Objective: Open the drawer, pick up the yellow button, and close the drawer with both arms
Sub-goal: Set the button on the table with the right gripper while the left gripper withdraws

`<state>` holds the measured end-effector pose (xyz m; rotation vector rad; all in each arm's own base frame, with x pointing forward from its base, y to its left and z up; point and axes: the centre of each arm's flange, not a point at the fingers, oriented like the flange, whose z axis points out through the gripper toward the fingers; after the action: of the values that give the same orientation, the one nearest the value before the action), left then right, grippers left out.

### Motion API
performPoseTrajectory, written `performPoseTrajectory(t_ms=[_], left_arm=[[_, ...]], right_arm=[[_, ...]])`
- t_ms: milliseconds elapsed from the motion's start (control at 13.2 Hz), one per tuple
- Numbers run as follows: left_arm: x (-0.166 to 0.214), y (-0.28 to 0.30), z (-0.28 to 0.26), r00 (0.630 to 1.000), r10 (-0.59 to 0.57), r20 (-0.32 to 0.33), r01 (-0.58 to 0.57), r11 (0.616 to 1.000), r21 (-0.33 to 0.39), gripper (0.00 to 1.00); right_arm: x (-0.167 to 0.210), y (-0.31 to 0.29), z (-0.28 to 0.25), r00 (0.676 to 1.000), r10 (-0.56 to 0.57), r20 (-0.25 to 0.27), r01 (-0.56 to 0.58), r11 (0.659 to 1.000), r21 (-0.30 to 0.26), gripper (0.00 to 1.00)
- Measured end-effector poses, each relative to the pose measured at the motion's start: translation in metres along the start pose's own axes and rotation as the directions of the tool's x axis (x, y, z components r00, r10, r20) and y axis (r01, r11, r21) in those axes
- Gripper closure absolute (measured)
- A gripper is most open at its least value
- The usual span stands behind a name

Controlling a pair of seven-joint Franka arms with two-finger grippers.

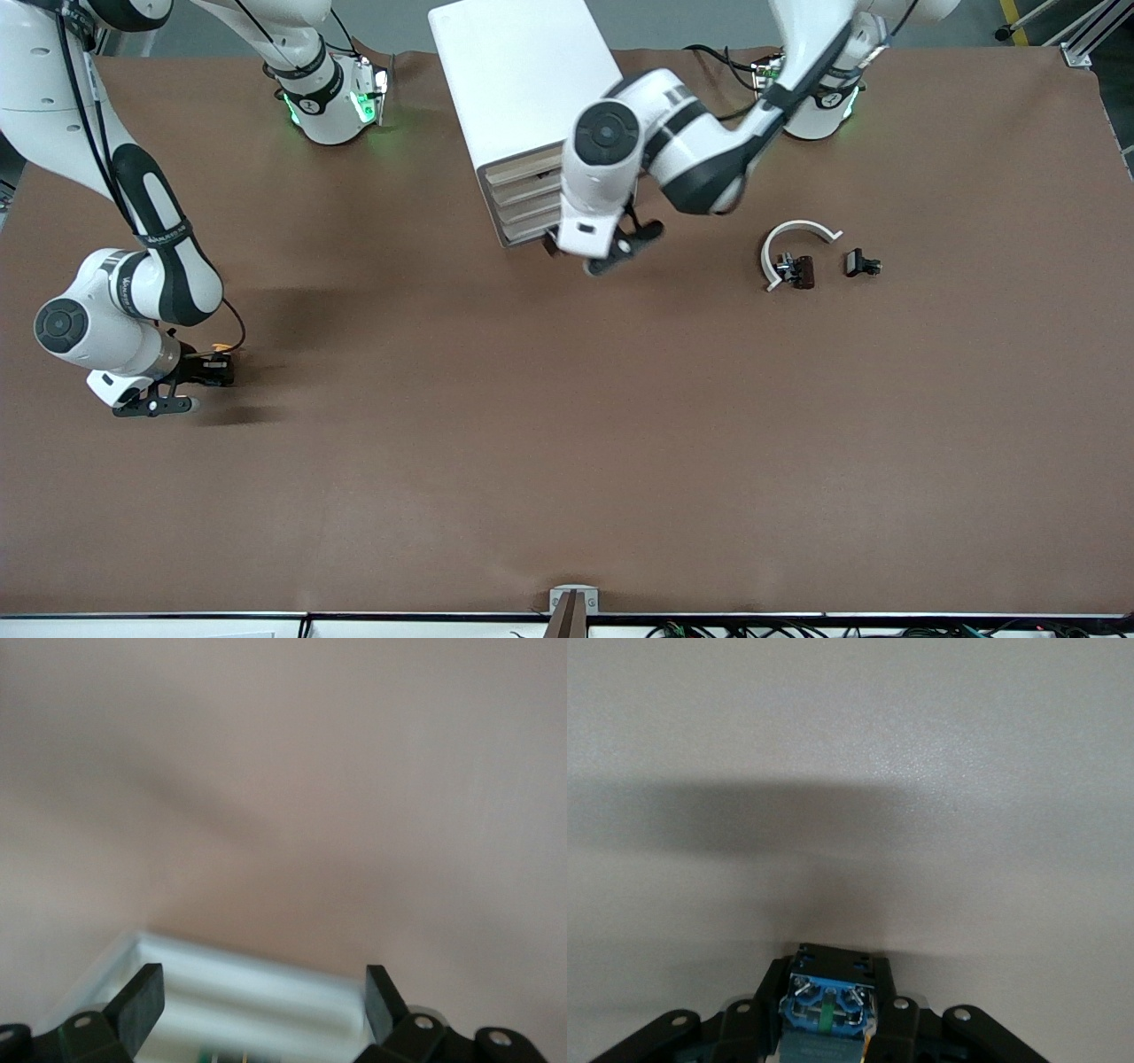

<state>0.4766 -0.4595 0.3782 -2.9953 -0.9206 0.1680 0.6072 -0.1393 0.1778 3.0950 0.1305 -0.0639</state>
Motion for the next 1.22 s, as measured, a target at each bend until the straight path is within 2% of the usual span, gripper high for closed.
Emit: performPoseTrajectory(t_ms=[76, 380, 532, 835, 1063, 1215], left_arm=[[0.034, -0.007, -0.007, 0.999, -0.03, -0.043, 0.03, 1.0, -0.007, 0.0], [0.153, -0.051, -0.032, 0.98, -0.176, -0.095, 0.173, 0.984, -0.037, 0.0], [0.202, -0.079, -0.045, 0.979, -0.172, -0.114, 0.169, 0.985, -0.034, 0.0], [0.277, -0.136, -0.081, 0.993, -0.066, -0.102, 0.069, 0.997, 0.027, 0.0], [0.328, -0.183, -0.113, 0.993, 0.05, -0.108, -0.047, 0.998, 0.032, 0.0], [0.349, -0.213, -0.132, 0.98, 0.164, -0.11, -0.16, 0.986, 0.047, 0.0]], right_arm=[[0.0, -0.001, 0.0, 1.0, -0.001, -0.001, 0.001, 1.0, 0.0, 0.56], [0.001, 0.001, -0.001, 1.0, 0.001, -0.006, -0.001, 1.0, -0.001, 0.15], [0.003, 0.001, -0.005, 1.0, 0.0, -0.014, 0.0, 1.0, -0.003, 0.0], [0.007, 0.002, -0.031, 1.0, 0.007, -0.028, -0.007, 1.0, -0.009, 0.0], [0.004, -0.003, -0.065, 0.996, 0.085, 0.008, -0.085, 0.996, -0.003, 0.0], [0.001, -0.017, -0.1, 0.991, 0.129, 0.041, -0.129, 0.992, -0.002, 0.0]])
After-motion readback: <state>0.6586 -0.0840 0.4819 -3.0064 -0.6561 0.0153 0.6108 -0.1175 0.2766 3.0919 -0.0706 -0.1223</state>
